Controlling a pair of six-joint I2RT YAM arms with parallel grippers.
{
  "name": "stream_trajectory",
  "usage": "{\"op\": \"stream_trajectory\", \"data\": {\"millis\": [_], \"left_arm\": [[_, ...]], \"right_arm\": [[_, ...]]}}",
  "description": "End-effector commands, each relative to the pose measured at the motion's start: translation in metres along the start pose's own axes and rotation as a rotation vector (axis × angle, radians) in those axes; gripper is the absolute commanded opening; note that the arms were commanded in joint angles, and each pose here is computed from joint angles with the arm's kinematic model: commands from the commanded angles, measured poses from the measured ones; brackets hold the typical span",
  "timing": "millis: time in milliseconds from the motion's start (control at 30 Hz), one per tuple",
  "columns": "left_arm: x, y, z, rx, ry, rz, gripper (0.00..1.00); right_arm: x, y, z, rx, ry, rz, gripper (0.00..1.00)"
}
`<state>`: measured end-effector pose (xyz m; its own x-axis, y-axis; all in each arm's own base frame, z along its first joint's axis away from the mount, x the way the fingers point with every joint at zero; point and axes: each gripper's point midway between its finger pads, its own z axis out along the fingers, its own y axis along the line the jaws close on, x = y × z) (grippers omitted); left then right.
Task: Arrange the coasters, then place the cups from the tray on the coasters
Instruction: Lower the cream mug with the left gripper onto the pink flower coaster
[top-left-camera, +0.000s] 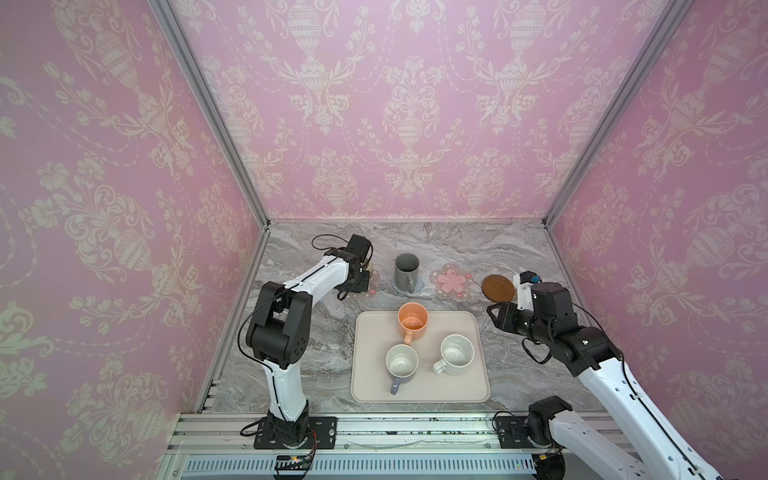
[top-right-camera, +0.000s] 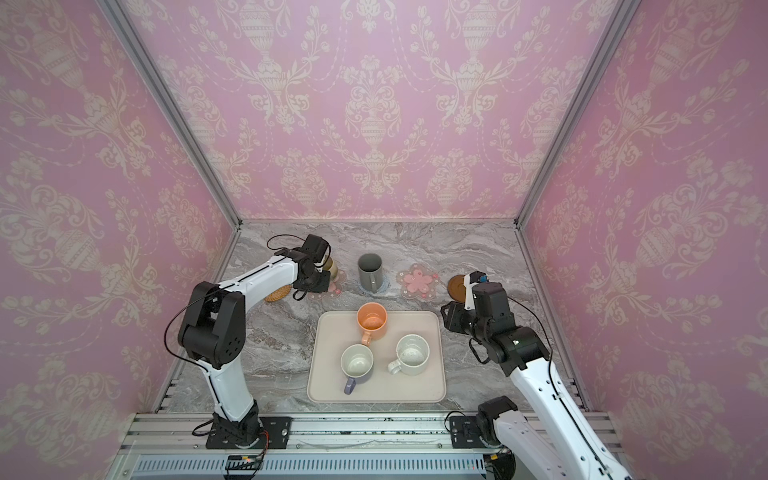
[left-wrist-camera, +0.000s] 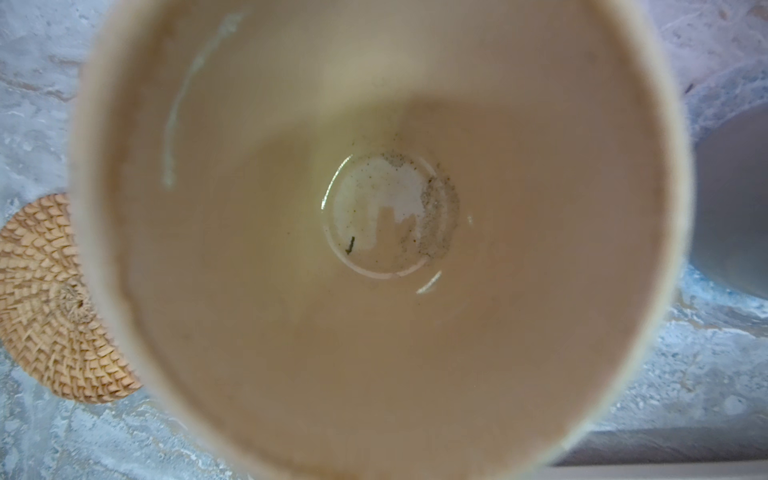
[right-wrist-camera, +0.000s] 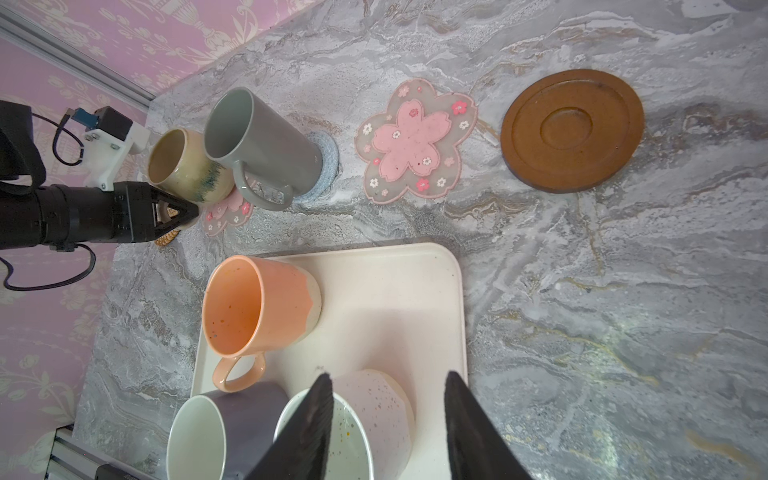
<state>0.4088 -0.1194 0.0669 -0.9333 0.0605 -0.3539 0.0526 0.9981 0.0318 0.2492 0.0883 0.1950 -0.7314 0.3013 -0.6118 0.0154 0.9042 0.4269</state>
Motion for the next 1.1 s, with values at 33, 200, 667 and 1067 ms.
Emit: {"op": "stream_trajectory", "data": {"millis": [33, 200, 667, 1067], "left_arm": [[-0.016, -0.005, -0.01, 0.04, -0.075, -0.015, 0.0], [-0.012, 0.0, -0.007, 0.015, -0.071, -0.017, 0.0], [-0.023, 0.002, -0.022, 0.009, -0.124, -0.003, 0.0], [-0.017, 0.01, -0.013, -0.027, -0.123, -0.012, 0.0]], "right_arm": [[-0.007, 0.0, -0.007, -0.002, -0.036, 0.024, 0.45], [-0.006, 0.0, -0.01, -0.006, -0.043, 0.027, 0.45], [-0.006, 0.0, -0.014, -0.009, -0.053, 0.034, 0.45], [-0.008, 0.002, -0.014, -0.014, -0.053, 0.034, 0.45]]}}
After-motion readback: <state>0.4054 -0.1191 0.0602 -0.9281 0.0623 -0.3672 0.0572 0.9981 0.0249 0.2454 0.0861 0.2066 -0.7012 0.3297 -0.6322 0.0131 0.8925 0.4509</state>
